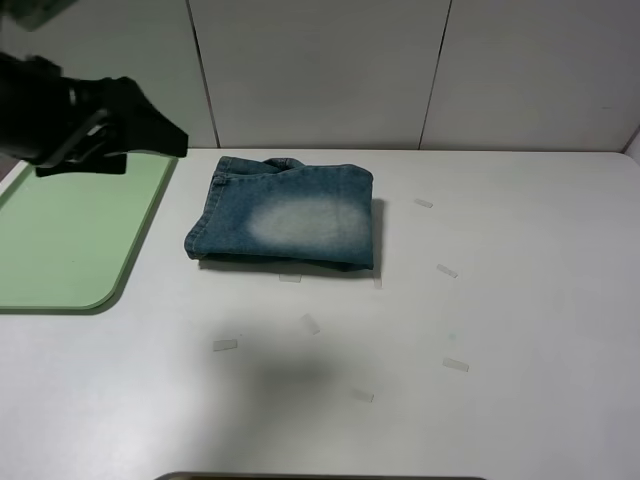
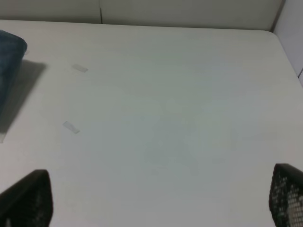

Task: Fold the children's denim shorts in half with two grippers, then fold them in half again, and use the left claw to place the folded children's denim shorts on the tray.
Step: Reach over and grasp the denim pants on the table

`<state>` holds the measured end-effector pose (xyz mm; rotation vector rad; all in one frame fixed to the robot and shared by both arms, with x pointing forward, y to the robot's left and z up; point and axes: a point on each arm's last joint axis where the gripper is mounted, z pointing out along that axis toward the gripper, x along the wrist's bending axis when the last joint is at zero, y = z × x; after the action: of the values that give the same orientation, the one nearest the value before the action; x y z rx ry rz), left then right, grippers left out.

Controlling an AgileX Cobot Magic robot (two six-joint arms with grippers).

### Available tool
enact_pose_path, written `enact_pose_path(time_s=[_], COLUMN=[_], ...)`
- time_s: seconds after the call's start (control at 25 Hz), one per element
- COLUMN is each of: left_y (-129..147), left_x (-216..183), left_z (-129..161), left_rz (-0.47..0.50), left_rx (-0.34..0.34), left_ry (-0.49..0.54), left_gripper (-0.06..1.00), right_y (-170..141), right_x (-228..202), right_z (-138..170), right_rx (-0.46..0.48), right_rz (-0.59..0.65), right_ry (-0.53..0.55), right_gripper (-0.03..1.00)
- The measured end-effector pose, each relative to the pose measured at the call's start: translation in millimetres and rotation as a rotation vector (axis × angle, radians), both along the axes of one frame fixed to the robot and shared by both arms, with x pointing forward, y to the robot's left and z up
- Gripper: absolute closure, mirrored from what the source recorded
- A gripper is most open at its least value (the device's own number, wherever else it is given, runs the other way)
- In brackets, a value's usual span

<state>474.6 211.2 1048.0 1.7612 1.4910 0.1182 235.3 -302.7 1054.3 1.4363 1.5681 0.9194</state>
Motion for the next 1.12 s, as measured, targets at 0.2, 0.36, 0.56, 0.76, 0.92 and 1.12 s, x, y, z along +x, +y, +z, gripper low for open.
enact_pose_path(time_s=[0.2, 0.36, 0.56, 0.76, 0.92, 1.12], left_y=[-9, 3, 14, 14, 16, 18], left_x=[52, 80, 100, 116, 127, 141], left_z=[-27, -57, -91, -120, -138, -150], left_rz=[0.012, 0.082, 0.136, 0.138, 0.161, 0.194], left_rx=[0.003, 0.021, 0.052, 0.080, 0.110, 0.143], left_ry=[0.072, 0.143, 0.204, 0.250, 0.250, 0.211], left_gripper=[0.13, 0.13, 0.14, 0.15, 0.15, 0.15], right_y=[0, 0, 0, 0, 0, 0], right_x=[0, 0, 0, 0, 0, 0], right_z=[0, 0, 0, 0, 0, 0], right_rx=[0.000, 0.000, 0.000, 0.000, 0.000, 0.000], right_rz=[0.000, 0.000, 0.000, 0.000, 0.000, 0.000], right_ry=[0.000, 0.000, 0.000, 0.000, 0.000, 0.000], right_gripper=[0.27, 0.27, 0.27, 0.27, 0.27, 0.27])
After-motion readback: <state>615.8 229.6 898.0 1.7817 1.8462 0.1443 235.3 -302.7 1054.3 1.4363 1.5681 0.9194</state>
